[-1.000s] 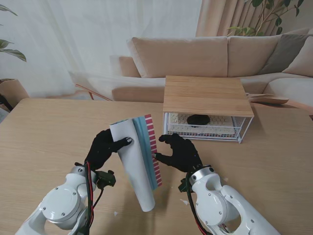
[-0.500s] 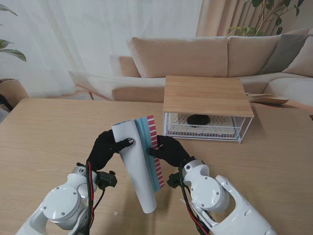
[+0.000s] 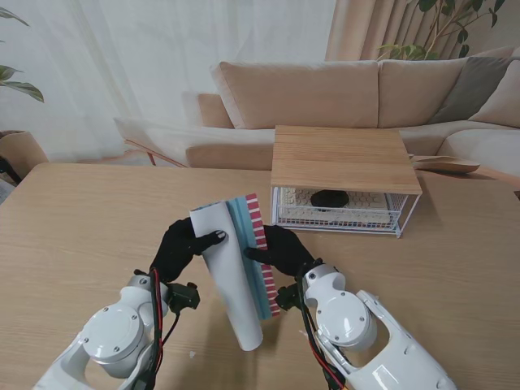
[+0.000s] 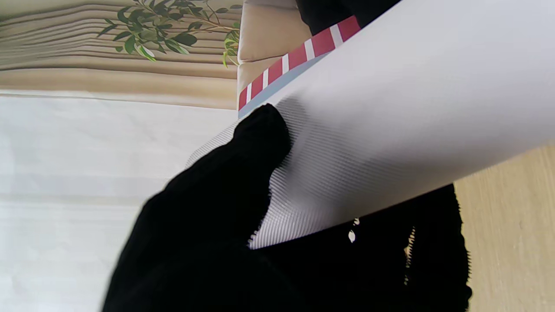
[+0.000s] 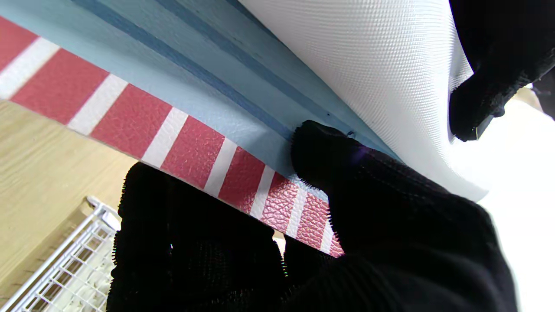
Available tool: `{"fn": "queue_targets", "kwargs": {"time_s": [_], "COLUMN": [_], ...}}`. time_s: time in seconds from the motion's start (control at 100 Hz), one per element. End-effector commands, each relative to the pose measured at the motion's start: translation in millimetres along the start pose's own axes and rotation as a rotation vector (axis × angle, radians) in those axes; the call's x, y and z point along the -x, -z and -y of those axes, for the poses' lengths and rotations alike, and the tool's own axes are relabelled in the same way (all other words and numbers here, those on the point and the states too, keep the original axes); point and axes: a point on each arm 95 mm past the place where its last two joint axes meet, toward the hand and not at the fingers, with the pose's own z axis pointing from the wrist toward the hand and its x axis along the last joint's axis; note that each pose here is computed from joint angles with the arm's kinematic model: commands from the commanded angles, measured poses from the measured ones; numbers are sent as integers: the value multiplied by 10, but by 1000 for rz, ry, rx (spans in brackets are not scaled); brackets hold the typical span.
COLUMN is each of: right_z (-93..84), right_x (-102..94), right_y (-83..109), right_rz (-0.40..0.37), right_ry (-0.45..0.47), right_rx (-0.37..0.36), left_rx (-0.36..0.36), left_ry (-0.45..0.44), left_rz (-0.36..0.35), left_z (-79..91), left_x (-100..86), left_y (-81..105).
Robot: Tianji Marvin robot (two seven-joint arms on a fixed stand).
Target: Unroll the mouse pad and set up the keyboard and mouse from the tabletop organizer
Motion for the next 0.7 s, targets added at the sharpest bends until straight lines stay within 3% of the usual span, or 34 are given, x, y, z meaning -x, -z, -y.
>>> {"fn": "queue_targets", "kwargs": {"time_s": [0.0, 0.15, 0.42, 0.69], "right_z": [62, 50, 7, 29], "right_x": [5, 101, 287, 405], "right_y": [0, 18, 104, 148], "right_rz": [10, 72, 225, 437], "right_ry": [-7, 46, 242, 248], "right_rx": [-1, 22, 60, 128], "left_rx": [14, 5, 20, 15], "left_ry": [30, 38, 30, -45], "left_rz": [25, 89, 213, 281], "left_z": [-111, -249, -474, -623], "left_x": [54, 221, 520, 632], "left_y": [-17, -74, -238, -422]}}
